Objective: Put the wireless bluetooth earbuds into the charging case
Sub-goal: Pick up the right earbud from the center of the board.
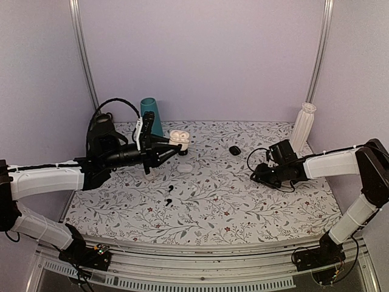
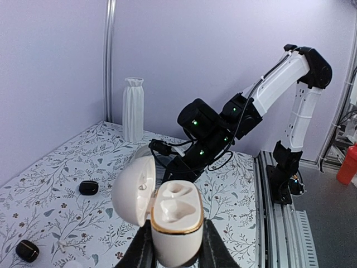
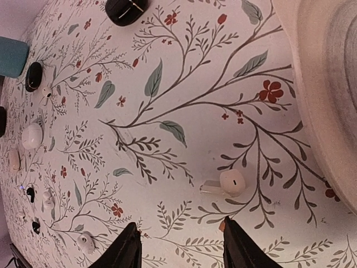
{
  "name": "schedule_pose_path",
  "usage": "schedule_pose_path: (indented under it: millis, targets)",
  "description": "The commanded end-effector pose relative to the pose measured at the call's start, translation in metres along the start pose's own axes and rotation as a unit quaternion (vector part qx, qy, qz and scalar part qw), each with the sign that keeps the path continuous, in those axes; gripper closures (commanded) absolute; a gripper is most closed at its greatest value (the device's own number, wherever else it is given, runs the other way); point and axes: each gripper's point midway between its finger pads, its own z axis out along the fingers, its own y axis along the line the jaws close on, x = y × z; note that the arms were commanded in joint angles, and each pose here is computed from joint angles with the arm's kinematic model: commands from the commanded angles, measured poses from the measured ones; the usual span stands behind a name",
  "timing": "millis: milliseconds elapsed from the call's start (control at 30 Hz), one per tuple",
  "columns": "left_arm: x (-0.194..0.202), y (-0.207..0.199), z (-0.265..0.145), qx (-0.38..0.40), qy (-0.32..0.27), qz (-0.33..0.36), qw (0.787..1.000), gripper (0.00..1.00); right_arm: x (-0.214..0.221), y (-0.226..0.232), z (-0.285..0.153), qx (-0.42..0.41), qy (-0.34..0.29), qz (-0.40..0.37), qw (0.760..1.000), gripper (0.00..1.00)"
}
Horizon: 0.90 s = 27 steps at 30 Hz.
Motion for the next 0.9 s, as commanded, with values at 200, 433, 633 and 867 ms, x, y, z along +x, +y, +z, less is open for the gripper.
schedule_pose_path:
  millis: [200, 433, 633, 867]
  targets:
    - [-0.013, 0.004, -0.001, -0.006, -0.015, 0.004, 1.000, 1.00, -0.010, -0.021, 0.012, 0.035, -0.022, 0.024, 0.999, 0.50]
    - [-0.013, 0.003, -0.003, -0.007, -0.015, 0.004, 1.000, 1.00, -0.017, -0.021, 0.017, 0.039, -0.025, 0.021, 0.999, 0.50]
    - [-0.014, 0.003, -0.003, -0.007, -0.017, 0.004, 1.000, 1.00, -0.020, -0.013, 0.023, 0.026, -0.019, 0.014, 0.999, 0.51]
    - [-0.015, 0.002, -0.004, -0.006, -0.018, 0.005, 1.000, 1.00, -0.022, -0.004, 0.034, 0.018, -0.006, 0.001, 1.000, 0.53]
